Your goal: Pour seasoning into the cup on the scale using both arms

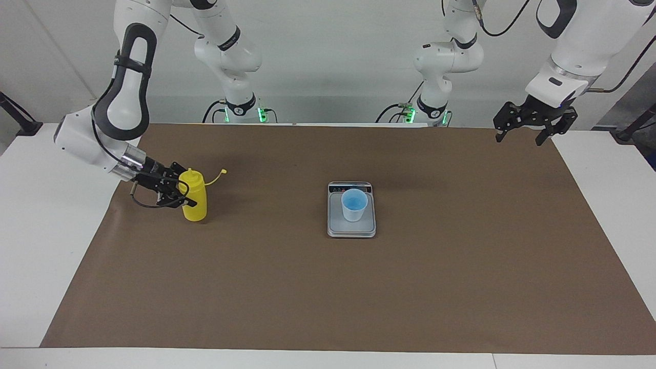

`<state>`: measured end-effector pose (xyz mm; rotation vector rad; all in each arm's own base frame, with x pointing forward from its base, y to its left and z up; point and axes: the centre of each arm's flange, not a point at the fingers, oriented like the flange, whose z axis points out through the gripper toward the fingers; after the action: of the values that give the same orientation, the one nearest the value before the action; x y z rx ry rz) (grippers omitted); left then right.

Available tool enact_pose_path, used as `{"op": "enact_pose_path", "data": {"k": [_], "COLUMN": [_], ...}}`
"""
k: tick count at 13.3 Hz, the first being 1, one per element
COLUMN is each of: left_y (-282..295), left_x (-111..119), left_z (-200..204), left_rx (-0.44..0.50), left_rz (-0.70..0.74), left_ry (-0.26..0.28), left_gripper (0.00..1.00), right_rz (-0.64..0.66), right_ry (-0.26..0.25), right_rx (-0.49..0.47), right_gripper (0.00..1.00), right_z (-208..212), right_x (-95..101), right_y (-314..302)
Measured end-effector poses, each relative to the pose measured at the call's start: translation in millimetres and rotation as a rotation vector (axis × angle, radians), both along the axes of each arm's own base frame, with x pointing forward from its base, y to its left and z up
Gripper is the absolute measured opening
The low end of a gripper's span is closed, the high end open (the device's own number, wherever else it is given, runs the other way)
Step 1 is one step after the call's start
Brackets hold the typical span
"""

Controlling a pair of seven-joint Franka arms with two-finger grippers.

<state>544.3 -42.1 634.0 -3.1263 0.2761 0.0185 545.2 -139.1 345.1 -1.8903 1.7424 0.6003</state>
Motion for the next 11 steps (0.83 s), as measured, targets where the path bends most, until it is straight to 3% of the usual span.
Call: {"op": "enact_pose_path", "data": {"k": [2,5,6,8,11], "left_y": [0,0,0,-1,-1], "left_x": [0,0,0,0,0], "left_z": [0,0,0,0,0], "left_rx": [0.000,0.000,0.000,0.000,0.000], "left_rz": [0.000,-0.001,-0.001,-0.001,-0.001], "left_ry": [0.000,0.000,0.000,0.000,-0.001], "left_gripper": [1.00,1.00,1.00,1.00,1.00], "right_rz": [-0.001,0.050,0.064,0.124,0.298], "right_ry": [0.006,-0.065,-0.088,-0.142,-0.234], "right_rx": [0.017,0.025,0.022,-0.011,-0.135], "right_gripper": [0.58,0.93,1.00,1.00,1.00], "right_z": [-16,-19,-16,-7,24], "right_x": [-7.5,-14.1,-15.5,-18.4,-24.7], "right_y": [-12,-28,-33,-43,-63]}}
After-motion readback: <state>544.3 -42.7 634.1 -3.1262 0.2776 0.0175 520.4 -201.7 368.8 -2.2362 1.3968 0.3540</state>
